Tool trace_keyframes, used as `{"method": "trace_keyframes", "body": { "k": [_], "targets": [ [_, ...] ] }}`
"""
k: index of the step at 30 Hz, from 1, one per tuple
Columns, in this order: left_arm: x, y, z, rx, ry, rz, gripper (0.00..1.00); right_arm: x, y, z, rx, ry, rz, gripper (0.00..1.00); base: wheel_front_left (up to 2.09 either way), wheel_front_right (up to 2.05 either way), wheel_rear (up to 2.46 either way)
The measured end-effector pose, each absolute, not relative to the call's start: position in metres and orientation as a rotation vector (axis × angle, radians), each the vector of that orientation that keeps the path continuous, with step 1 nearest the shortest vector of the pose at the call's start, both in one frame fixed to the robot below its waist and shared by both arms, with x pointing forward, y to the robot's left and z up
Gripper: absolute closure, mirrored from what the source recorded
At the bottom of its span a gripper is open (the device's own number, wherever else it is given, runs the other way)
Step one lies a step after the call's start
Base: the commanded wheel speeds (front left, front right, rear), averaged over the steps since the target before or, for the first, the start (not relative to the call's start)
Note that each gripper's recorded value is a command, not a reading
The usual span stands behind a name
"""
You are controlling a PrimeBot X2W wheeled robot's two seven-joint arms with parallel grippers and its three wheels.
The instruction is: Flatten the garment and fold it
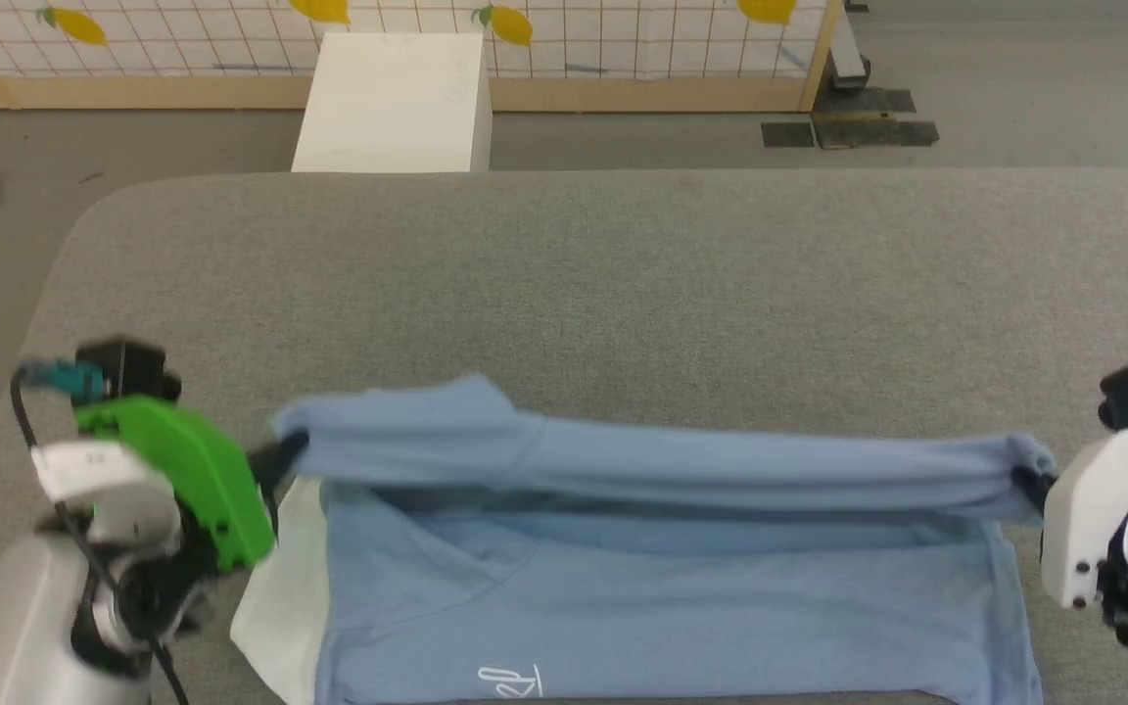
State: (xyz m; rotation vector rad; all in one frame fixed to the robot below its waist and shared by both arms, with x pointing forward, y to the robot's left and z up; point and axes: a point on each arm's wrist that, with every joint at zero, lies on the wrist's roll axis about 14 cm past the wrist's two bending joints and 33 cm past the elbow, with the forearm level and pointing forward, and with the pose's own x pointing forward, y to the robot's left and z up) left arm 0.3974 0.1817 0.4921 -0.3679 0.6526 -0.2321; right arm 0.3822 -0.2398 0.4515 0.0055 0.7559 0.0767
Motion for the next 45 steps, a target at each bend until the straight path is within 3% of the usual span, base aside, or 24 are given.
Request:
{"method": "trace_keyframes", "body": {
  "k": [10, 18, 19, 20, 21, 22, 27, 33, 40, 45],
  "targets": [
    [0.339, 0.189, 0.421, -0.496, 0.859, -0.112, 1.0, 0.342, -0.232, 0.407, 0.079, 0.869, 0.066, 1.0, 0.0, 0.0, 0.0],
    [0.324, 0.189, 0.389, -0.537, 0.972, -0.068, 1.0, 0.329, -0.222, 0.384, 0.12, 0.922, 0.064, 1.0, 0.0, 0.0, 0.0],
    [0.324, 0.189, 0.388, -0.536, 0.974, -0.066, 0.98, 0.328, -0.222, 0.384, 0.123, 0.918, 0.062, 0.9, 0.0, 0.0, 0.0],
    [0.323, 0.188, 0.388, -0.534, 0.978, -0.067, 0.62, 0.328, -0.222, 0.385, 0.123, 0.915, 0.06, 0.18, 0.0, 0.0, 0.0],
    [0.323, 0.188, 0.388, -0.531, 0.981, -0.071, 0.07, 0.327, -0.222, 0.385, 0.122, 0.914, 0.06, 0.0, 0.0, 0.0, 0.0],
    [0.323, 0.187, 0.389, -0.523, 0.98, -0.08, 0.0, 0.327, -0.223, 0.387, 0.123, 0.908, 0.057, 0.0, 0.0, 0.0, 0.0],
    [0.326, 0.198, 0.406, -0.459, 0.951, -0.092, 0.0, 0.33, -0.234, 0.405, 0.123, 0.86, 0.045, 0.0, 0.0, 0.0, 0.0],
    [0.351, 0.21, 0.463, -0.394, 0.783, -0.1, 0.0, 0.334, -0.255, 0.445, 0.111, 0.773, 0.031, 0.0, 0.0, 0.0, 0.0],
    [0.394, 0.224, 0.557, -0.318, 0.313, -0.102, 0.0, 0.335, -0.279, 0.473, 0.115, 0.724, -0.009, 0.0, 0.0, 0.0, 0.0],
    [0.408, 0.232, 0.58, -0.213, 0.053, -0.104, 0.0, 0.336, -0.276, 0.462, 0.125, 0.771, 0.008, 0.0, 0.0, 0.0, 0.0]
  ]
}}
